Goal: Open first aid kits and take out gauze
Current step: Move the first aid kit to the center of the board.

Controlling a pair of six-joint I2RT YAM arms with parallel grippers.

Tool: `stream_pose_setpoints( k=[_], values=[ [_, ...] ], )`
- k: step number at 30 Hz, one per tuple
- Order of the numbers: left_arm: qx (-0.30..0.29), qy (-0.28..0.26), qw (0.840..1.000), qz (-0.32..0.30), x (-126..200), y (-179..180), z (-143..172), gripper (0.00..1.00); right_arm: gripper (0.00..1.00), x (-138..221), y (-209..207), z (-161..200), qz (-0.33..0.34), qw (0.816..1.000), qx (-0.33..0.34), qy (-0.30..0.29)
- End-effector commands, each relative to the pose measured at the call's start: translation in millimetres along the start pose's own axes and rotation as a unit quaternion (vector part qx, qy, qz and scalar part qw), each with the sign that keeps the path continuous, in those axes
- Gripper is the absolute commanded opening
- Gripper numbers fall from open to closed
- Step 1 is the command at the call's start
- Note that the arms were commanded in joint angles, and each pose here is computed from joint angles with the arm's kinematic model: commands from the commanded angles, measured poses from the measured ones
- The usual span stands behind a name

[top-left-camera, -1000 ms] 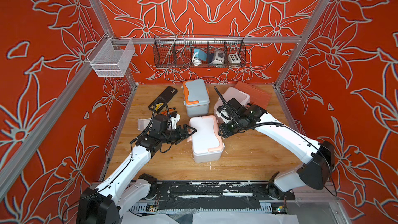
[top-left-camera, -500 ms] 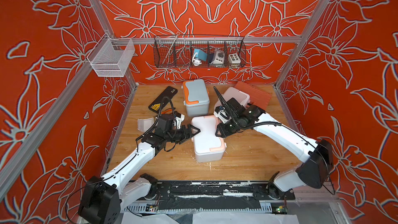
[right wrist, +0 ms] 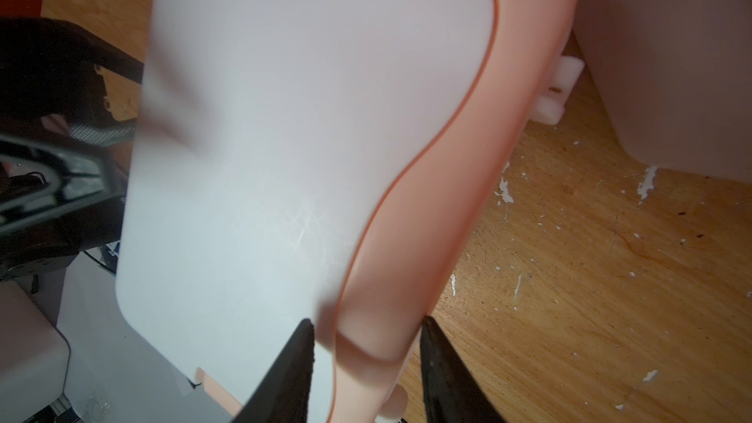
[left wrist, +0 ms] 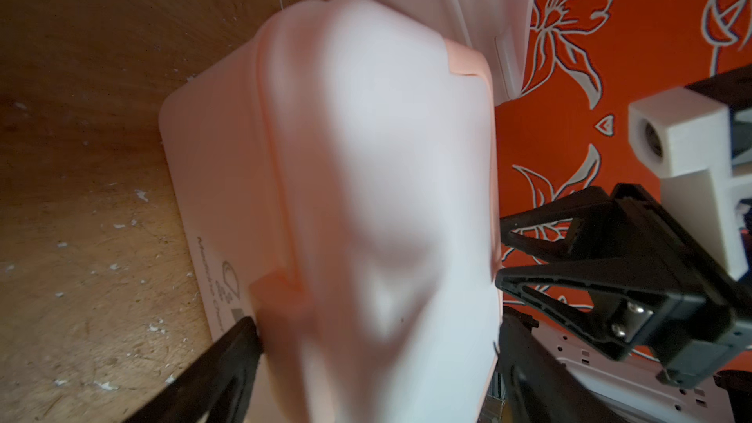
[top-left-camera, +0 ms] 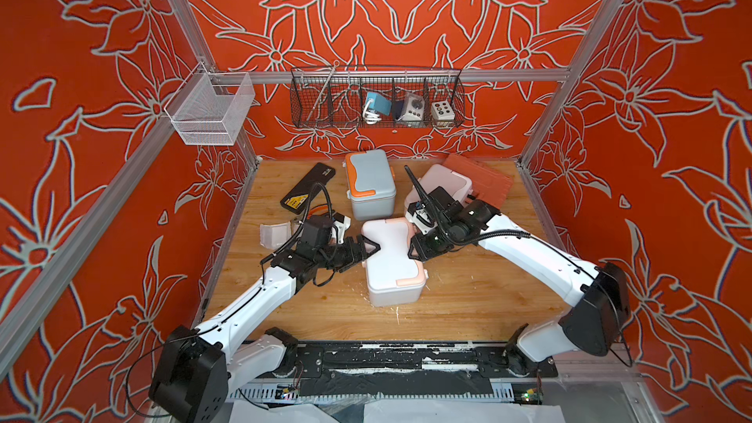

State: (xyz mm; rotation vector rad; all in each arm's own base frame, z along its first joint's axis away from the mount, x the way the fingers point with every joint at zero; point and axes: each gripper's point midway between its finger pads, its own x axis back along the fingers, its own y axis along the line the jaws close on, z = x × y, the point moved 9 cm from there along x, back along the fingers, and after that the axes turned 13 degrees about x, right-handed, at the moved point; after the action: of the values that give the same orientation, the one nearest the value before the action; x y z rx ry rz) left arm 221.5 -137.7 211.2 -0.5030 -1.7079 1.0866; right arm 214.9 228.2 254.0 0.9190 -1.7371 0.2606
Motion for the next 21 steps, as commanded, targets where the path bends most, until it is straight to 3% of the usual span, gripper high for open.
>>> stream_pose_setpoints(
  k=[1,6,14,21],
  values=[
    [-0.026,-0.012,1.0,-0.013,4,-5,-1,0.89,0.47,4,1,6,0.013,1.0,-0.001,-0.001],
    [-0.026,0.01,0.999,-0.016,-2,2,4,0.89,0.51,6,3,12,0.004,1.0,-0.005,-0.002],
    [-0.056,0.045,0.997,-0.006,-18,-19,24,0.88,0.5,16,10,34,-0.02,1.0,-0.012,-0.019],
    [-0.08,0.073,0.994,0.002,-37,-39,45,0.88,0.49,24,7,59,0.0,0.999,-0.027,-0.021]
  ],
)
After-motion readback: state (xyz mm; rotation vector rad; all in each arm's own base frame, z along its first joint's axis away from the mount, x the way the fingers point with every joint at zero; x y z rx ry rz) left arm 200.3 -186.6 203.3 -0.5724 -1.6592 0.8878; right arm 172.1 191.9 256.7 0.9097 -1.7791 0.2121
